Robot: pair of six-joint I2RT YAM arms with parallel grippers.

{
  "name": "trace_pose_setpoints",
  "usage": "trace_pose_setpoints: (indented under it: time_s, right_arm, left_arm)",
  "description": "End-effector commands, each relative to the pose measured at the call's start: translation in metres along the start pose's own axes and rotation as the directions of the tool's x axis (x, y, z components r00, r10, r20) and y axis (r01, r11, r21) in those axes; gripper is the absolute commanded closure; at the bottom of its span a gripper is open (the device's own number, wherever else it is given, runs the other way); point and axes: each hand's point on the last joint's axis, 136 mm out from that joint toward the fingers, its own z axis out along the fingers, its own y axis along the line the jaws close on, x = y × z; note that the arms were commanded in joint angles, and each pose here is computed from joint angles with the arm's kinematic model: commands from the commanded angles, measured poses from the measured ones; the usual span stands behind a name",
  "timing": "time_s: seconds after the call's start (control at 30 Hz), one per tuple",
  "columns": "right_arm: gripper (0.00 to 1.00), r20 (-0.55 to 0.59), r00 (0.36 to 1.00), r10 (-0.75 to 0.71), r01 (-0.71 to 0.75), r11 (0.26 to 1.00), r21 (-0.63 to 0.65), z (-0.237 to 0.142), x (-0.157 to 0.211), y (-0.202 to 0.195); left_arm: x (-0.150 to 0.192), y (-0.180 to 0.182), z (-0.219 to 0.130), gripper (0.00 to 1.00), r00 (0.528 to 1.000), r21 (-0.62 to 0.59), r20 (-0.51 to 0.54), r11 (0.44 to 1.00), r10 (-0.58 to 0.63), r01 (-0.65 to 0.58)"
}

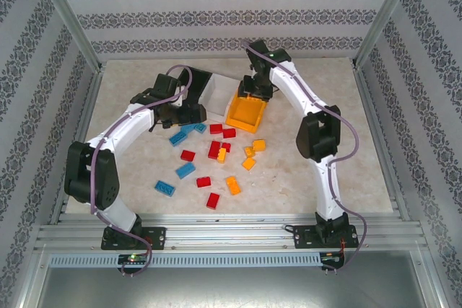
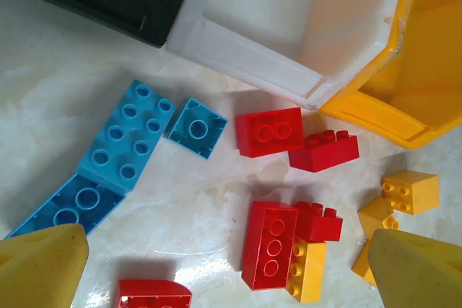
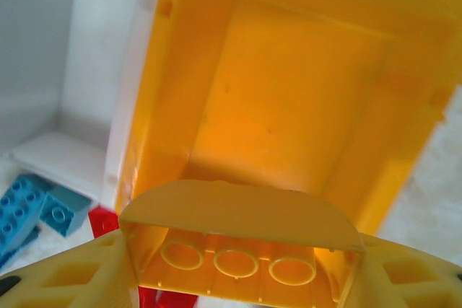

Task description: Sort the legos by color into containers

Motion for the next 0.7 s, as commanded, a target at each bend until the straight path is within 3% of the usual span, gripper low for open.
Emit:
trace_pose_setpoints:
  time_s: [0.0,0.27,0.67]
  right_arm:
    - [0.45,-0.039,0.999,-0.006,0.007,0.999,0.038,0.009,-0.004,-0.011]
    - [0.40,-0.085,0.996,0.036,-0.032,0.998,0.055,0.038,-0.005,-0.020]
    - [0.27,-0.052,0.998,0.032,-0.030,0.999,0.038,0.022,-0.011,-0.018]
  left_arm:
    - [0.005,0.007,-0.011,0.00,1.000,-0.015,-0.007,1.000,-0.008,0.008]
    - [0.005,0.016,-0.016,0.00,1.000,-0.025,-0.004,0.999,-0.022,0.021]
    - [-0.007,0.010,-0.006,0.00,0.999,0.007,-0.011,0.999,-0.053,0.053]
